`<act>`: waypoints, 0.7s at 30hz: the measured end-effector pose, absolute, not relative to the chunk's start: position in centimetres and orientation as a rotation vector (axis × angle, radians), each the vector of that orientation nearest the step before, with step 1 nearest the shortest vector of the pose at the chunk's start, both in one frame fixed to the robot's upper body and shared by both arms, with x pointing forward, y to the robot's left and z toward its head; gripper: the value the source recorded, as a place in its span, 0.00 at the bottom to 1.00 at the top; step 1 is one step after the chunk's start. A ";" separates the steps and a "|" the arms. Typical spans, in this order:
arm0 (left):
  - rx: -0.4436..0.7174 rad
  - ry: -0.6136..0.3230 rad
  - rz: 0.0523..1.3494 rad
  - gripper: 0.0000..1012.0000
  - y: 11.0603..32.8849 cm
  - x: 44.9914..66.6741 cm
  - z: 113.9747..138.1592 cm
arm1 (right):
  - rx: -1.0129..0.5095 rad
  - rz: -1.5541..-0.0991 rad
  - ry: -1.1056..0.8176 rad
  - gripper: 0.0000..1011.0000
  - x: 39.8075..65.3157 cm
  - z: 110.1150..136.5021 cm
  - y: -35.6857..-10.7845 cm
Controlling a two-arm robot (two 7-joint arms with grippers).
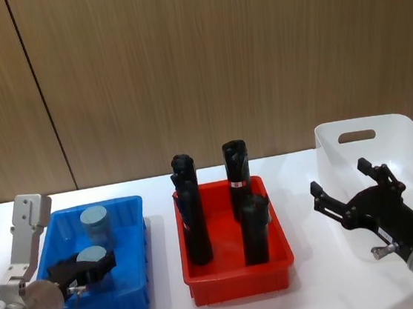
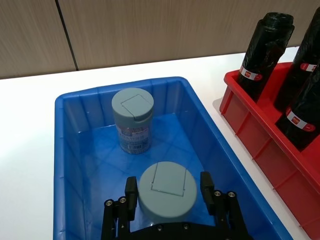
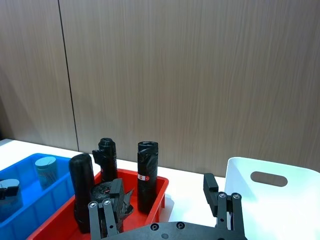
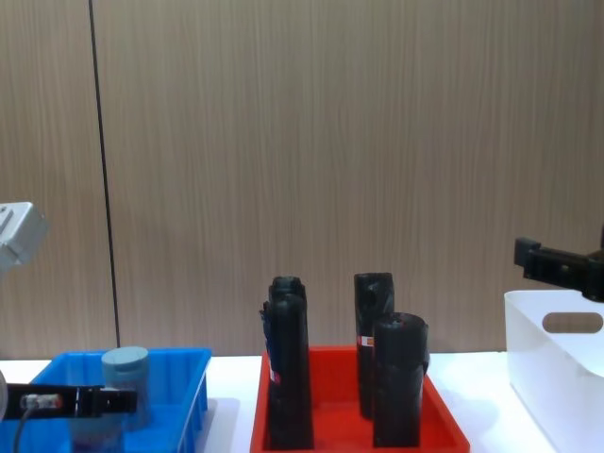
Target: Pick the cotton swabs from the blue box and place them into the white box.
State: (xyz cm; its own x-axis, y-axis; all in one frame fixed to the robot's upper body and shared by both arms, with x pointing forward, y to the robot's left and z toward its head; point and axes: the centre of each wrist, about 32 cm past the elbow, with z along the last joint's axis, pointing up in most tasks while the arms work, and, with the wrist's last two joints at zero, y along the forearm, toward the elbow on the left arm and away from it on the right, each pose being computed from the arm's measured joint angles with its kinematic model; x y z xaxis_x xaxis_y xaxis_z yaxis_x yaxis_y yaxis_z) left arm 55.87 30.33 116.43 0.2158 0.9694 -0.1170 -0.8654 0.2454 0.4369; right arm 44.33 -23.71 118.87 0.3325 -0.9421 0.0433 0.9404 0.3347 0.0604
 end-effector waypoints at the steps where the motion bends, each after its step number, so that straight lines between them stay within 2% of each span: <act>1: 0.306 0.405 1.298 0.79 30.3 55.9 116.4 | 0.026 -1.230 -0.075 0.99 44.3 118.9 -23.7; 5: 0.310 0.407 1.296 0.67 30.3 56.0 116.4 | 0.026 -1.230 -0.075 0.99 44.3 118.9 -23.7; 15: 0.308 0.387 1.302 0.67 30.1 55.7 116.7 | 0.026 -1.230 -0.075 0.99 44.3 118.9 -23.7; 21: 0.283 0.324 1.314 0.67 30.0 55.1 117.4 | 0.026 -1.230 -0.075 0.99 44.3 118.9 -23.7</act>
